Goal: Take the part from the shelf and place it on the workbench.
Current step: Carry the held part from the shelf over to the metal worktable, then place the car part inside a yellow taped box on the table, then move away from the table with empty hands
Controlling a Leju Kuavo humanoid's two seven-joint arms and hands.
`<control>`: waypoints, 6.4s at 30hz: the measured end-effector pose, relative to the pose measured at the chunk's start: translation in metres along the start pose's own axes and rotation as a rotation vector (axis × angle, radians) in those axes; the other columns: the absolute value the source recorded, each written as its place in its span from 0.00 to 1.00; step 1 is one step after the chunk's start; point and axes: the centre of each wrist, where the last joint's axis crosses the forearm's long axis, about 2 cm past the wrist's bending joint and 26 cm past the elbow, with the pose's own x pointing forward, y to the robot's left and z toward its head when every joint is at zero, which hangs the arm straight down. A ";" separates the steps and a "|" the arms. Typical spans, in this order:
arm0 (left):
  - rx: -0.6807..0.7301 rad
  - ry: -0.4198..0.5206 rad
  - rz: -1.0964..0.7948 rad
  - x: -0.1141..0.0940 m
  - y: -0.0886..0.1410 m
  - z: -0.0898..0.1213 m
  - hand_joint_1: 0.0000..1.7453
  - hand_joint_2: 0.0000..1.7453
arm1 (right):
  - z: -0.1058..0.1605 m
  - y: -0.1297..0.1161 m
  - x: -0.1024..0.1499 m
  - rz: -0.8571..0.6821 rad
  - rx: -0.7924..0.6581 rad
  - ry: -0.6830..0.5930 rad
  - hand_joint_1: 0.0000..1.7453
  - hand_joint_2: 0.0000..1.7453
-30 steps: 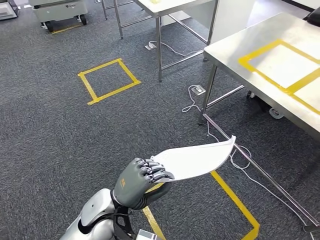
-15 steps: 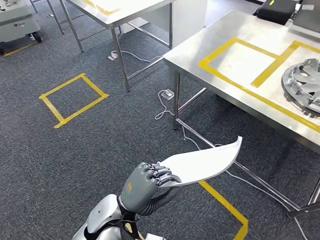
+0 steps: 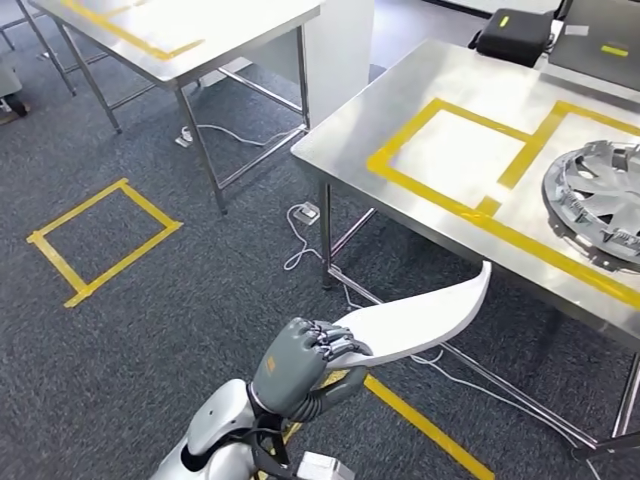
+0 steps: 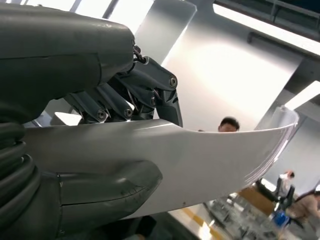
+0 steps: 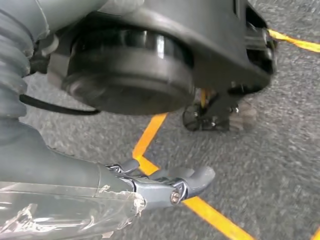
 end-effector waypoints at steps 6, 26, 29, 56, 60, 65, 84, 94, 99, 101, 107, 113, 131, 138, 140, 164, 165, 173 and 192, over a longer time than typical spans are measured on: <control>0.018 -0.016 0.011 0.002 0.002 -0.011 1.00 1.00 | -0.004 0.003 0.013 0.012 0.005 -0.047 0.00 1.00; -0.034 -0.001 0.017 -0.002 -0.006 -0.010 1.00 1.00 | -0.007 -0.001 0.010 0.047 0.008 -0.076 0.00 1.00; -0.043 -0.003 0.015 -0.001 -0.007 -0.011 1.00 1.00 | -0.008 -0.002 0.010 0.054 0.009 -0.076 0.00 1.00; -0.026 0.271 -0.067 -0.064 0.008 -0.031 1.00 1.00 | -0.016 -0.008 0.012 0.120 0.098 -0.089 0.00 1.00; 0.000 0.319 -0.125 -0.074 0.010 -0.032 1.00 1.00 | -0.016 -0.009 0.010 0.140 0.110 -0.089 0.00 1.00; 0.027 0.374 -0.171 -0.091 0.017 -0.041 1.00 1.00 | -0.019 -0.012 0.012 0.193 0.128 -0.085 0.00 1.00; -0.061 0.575 -0.330 -0.136 0.034 -0.083 1.00 1.00 | -0.031 0.000 0.021 0.245 0.180 -0.082 0.00 1.00; -0.105 0.748 -0.449 -0.160 0.054 -0.084 0.00 1.00 | -0.035 -0.003 0.022 0.280 0.193 -0.084 0.00 0.00; -0.031 0.812 -0.504 -0.182 0.078 -0.070 0.00 1.00 | -0.036 -0.004 0.023 0.272 0.195 -0.076 0.00 0.00; -0.004 0.831 -0.516 -0.190 0.087 -0.064 0.00 0.75 | -0.036 -0.004 0.023 0.269 0.195 -0.073 0.00 0.00; 0.020 0.818 -0.518 -0.199 0.096 -0.054 0.00 0.00 | -0.036 -0.005 0.022 0.258 0.193 -0.067 0.00 0.00; 0.107 0.631 -0.473 -0.191 0.083 -0.051 0.00 0.00 | -0.035 -0.005 0.020 0.214 0.183 -0.079 0.00 0.00; 0.295 0.469 -0.068 -0.125 0.015 0.042 0.00 0.00 | -0.024 -0.001 0.003 0.018 0.125 -0.066 0.00 0.00; 0.374 0.454 -0.020 -0.109 0.017 0.065 0.00 0.00 | -0.023 0.000 0.000 -0.009 0.094 -0.060 0.00 0.00; 0.420 0.459 0.007 -0.108 0.018 0.074 0.00 0.00 | -0.022 0.000 -0.001 -0.011 0.086 -0.054 0.00 0.00; 0.840 1.014 -0.128 -0.160 0.055 0.234 0.00 0.00 | -0.017 0.041 0.005 0.263 0.066 -0.150 0.00 0.00; 0.833 1.050 -0.121 -0.161 0.050 0.240 0.00 0.00 | -0.017 0.042 0.004 0.270 0.071 -0.150 0.00 0.00; 0.708 1.296 -0.034 -0.155 0.009 0.278 0.00 0.00 | -0.015 0.048 0.001 0.335 0.105 -0.142 0.00 0.00; 0.536 1.805 0.630 -0.095 -0.058 0.333 0.00 0.00 | -0.014 0.056 0.004 0.485 0.229 -0.181 0.00 0.00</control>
